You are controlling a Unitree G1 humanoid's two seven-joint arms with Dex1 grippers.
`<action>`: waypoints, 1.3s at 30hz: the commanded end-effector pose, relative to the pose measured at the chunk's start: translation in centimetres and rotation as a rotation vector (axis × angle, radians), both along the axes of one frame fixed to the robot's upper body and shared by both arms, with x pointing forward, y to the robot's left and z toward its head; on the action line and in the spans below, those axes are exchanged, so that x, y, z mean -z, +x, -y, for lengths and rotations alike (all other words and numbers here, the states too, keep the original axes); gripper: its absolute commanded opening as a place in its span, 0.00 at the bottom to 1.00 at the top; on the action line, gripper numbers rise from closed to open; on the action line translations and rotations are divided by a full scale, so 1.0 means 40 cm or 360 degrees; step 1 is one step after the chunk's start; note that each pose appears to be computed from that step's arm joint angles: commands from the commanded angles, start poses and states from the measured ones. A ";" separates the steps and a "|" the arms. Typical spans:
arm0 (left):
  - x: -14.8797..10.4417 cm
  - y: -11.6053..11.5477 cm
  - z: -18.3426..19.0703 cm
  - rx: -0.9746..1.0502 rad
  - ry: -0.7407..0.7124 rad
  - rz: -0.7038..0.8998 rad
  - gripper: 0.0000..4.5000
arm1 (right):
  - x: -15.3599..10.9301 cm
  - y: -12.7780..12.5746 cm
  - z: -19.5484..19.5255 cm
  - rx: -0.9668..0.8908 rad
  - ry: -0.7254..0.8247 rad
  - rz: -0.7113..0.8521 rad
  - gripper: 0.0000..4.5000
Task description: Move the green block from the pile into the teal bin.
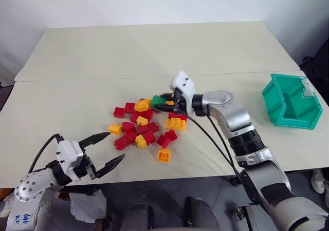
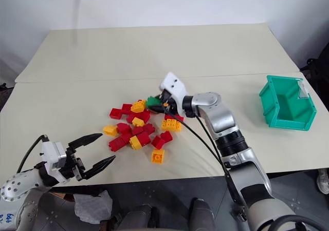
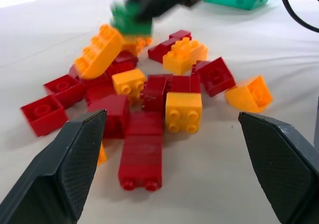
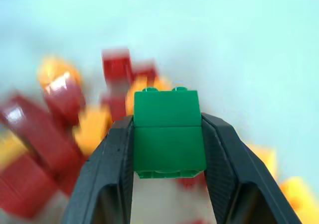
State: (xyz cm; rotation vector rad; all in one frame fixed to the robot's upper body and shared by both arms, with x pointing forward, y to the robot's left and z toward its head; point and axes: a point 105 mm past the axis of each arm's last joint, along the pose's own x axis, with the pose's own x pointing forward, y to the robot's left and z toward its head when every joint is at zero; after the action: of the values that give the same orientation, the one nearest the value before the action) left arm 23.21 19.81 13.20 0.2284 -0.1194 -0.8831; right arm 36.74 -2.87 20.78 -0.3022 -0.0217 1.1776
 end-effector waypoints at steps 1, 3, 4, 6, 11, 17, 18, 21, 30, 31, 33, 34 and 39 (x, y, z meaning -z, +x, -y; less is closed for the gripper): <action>-0.021 0.013 0.042 0.0129 -0.0022 0.0044 1.00 | -0.056 -0.024 0.133 0.0079 0.0155 0.0141 0.33; -0.032 0.027 0.064 0.0192 -0.0043 0.0061 1.00 | -0.052 -0.029 0.222 0.0247 0.0160 0.0189 0.33; -0.038 0.034 0.077 0.0228 -0.0056 0.0071 1.00 | -0.055 -0.033 0.269 0.0350 0.0173 0.0236 0.33; -0.048 0.044 0.096 0.0284 -0.0082 0.0087 1.00 | -0.061 -0.043 0.351 0.0541 0.0221 0.0285 0.33; -0.072 0.070 0.154 0.0477 -0.0129 0.0108 1.00 | -0.067 -0.108 0.577 0.1102 0.0324 0.0416 0.33; -0.084 0.088 0.188 0.0641 -0.0115 0.0096 1.00 | -0.072 -0.168 0.748 0.1603 0.0318 0.0532 0.33; -0.086 0.092 0.188 0.0648 -0.0112 0.0098 1.00 | -0.070 -0.171 0.772 0.1683 0.0307 0.0534 0.33; -0.089 0.101 0.184 0.0653 -0.0100 0.0104 1.00 | -0.064 -0.173 0.827 0.1872 0.0278 0.0534 0.33; -0.083 0.108 0.160 0.0566 -0.0082 0.0121 1.00 | -0.005 -0.130 0.917 0.2105 0.0339 0.0300 0.33; -0.084 0.108 0.156 0.0547 -0.0083 0.0127 1.00 | -0.011 -0.124 0.916 0.2104 0.0355 0.0325 0.40; -0.084 0.108 0.151 0.0519 -0.0080 0.0136 1.00 | -0.020 -0.118 0.908 0.2072 0.0375 0.0348 0.56; -0.083 0.108 0.148 0.0504 -0.0077 0.0139 1.00 | -0.027 -0.116 0.902 0.2044 0.0382 0.0376 0.63; -0.075 0.113 0.113 0.0382 -0.0050 0.0136 1.00 | -0.073 -0.123 0.870 0.1862 0.0421 0.0470 1.00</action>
State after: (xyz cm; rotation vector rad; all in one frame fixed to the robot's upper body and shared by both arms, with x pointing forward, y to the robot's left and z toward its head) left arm 27.79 14.53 15.29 0.1743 -0.2117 -1.1480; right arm 32.54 -37.95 20.61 -0.1403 -0.1366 -0.0779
